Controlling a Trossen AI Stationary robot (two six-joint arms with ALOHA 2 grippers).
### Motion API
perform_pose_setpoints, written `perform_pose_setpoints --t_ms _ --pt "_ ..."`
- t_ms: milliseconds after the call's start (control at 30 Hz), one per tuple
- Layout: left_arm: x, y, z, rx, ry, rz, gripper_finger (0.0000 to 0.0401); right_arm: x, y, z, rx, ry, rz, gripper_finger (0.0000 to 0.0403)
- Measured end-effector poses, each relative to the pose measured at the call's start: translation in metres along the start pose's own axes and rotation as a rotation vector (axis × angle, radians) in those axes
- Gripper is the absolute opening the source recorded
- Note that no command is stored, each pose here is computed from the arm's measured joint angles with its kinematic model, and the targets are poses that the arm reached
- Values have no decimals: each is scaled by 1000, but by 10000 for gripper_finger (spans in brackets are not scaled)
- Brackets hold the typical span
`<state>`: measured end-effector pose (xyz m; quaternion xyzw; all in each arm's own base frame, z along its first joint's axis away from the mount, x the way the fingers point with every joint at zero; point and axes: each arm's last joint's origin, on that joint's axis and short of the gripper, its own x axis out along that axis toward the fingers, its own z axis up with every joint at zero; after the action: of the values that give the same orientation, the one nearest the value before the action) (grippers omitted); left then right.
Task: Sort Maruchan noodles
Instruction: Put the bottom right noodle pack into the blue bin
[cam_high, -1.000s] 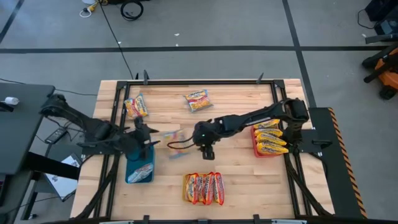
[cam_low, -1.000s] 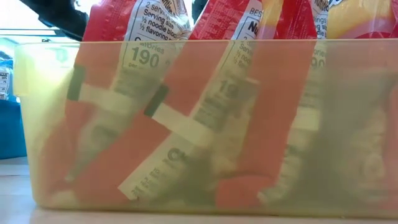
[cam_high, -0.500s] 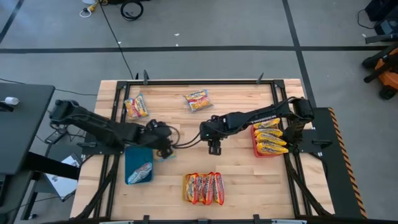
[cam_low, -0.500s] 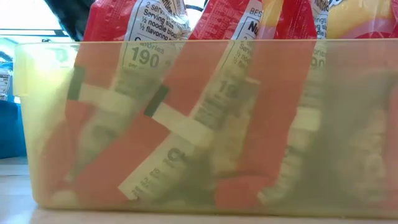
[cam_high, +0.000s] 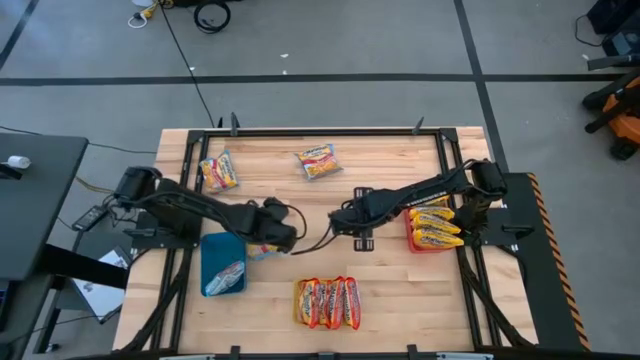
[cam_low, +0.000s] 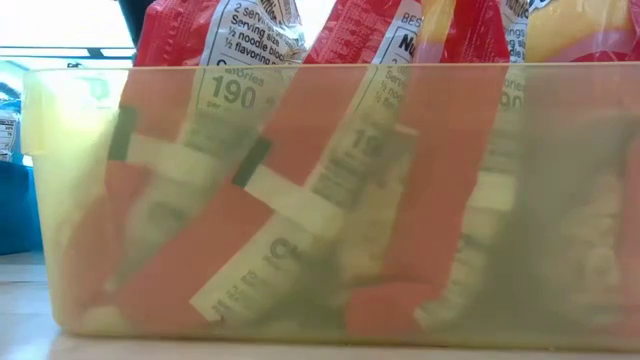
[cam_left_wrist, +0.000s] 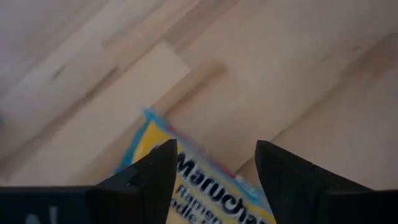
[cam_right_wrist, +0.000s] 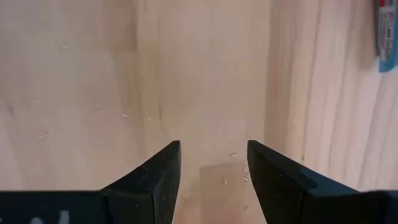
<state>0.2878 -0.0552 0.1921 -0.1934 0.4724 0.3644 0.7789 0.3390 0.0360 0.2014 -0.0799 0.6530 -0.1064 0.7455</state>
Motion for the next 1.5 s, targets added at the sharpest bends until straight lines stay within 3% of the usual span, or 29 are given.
perform_pose_setpoints --t_ms 300,567,700,933,1033,1200,1500 --pt "23 -7 -21 -136 107 104 204 8 18 -15 -50 45 -11 190" --pt "49 -19 -14 -35 41 80 193 9 29 -19 -42 48 -11 190" --pt "52 -24 -8 53 -4 33 150 8 31 -21 -52 50 -11 190" --pt "55 -29 -1 226 -48 -29 16 8 30 -23 -60 78 -28 190" --pt "53 -29 2 289 -54 -43 8 7 29 -25 -61 90 -38 190" --pt "33 -21 6 407 -59 -75 4 -6 27 -32 -34 87 -67 190" --pt "-57 20 11 628 -109 -239 2 -24 30 -35 15 -4 -100 190"
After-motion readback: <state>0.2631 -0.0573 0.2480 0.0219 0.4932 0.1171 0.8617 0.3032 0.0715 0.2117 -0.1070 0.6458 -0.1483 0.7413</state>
